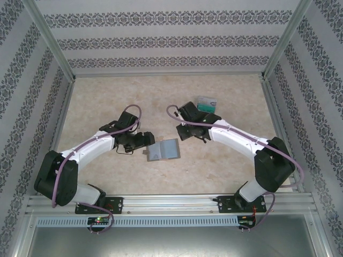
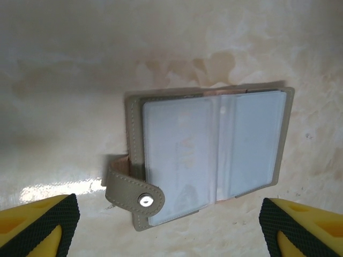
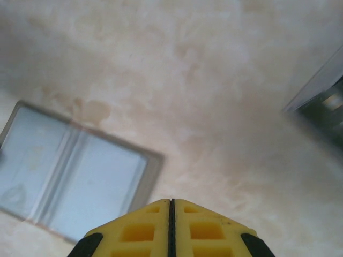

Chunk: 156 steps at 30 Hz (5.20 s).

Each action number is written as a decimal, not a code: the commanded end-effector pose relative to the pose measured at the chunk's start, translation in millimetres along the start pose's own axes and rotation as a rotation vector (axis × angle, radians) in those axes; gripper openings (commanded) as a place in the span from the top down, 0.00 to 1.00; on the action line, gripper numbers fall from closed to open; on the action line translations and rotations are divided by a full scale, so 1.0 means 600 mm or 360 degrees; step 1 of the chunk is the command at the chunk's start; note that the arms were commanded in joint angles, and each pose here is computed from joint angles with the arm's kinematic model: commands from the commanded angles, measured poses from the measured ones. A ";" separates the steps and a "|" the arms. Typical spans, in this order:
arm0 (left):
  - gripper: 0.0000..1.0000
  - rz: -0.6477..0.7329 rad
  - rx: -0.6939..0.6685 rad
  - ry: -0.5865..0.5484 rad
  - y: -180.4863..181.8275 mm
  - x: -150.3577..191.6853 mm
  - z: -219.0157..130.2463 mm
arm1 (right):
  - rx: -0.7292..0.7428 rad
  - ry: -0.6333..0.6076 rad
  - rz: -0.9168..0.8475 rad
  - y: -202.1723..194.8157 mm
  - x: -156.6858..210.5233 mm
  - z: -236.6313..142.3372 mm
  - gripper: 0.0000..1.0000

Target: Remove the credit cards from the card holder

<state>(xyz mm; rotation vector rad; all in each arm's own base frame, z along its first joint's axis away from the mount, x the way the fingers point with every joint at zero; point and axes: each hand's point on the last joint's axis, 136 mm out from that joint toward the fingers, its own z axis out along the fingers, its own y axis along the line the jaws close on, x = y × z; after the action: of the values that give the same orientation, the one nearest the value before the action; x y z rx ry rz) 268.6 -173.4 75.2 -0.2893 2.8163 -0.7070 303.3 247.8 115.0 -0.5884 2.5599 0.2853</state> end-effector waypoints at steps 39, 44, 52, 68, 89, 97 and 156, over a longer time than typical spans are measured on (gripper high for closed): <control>0.24 0.0085 -0.0002 0.0212 -0.032 0.017 0.090 | -0.0123 0.0412 0.0451 0.056 0.155 0.120 1.00; 0.24 0.0091 0.0061 0.0219 -0.043 0.018 0.091 | -0.0122 0.0417 0.0451 0.056 0.155 0.121 1.00; 0.25 0.0116 0.0208 0.0208 -0.078 0.017 0.087 | -0.0133 0.0422 0.0463 0.059 0.155 0.122 1.00; 0.23 0.0107 -0.0076 0.0103 -0.026 0.011 0.063 | -0.0126 0.0429 0.0472 0.057 0.160 0.122 1.00; 0.24 0.0134 0.0072 0.0226 -0.052 0.024 0.088 | -0.0130 0.0444 0.0473 0.060 0.161 0.125 1.00; 0.25 0.0216 0.0221 0.0174 -0.093 0.014 0.071 | -0.0135 0.0451 0.0471 0.062 0.159 0.128 1.00; 0.75 0.0170 -0.0107 0.0178 0.022 0.030 0.074 | -0.0644 0.0322 0.0627 0.184 0.032 0.115 0.85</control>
<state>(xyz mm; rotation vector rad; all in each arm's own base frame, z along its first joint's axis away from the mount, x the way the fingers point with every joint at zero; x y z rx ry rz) 266.1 -193.9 39.1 -0.1060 2.9024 -0.6699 268.6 343.9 52.2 -0.2539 2.8065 0.8563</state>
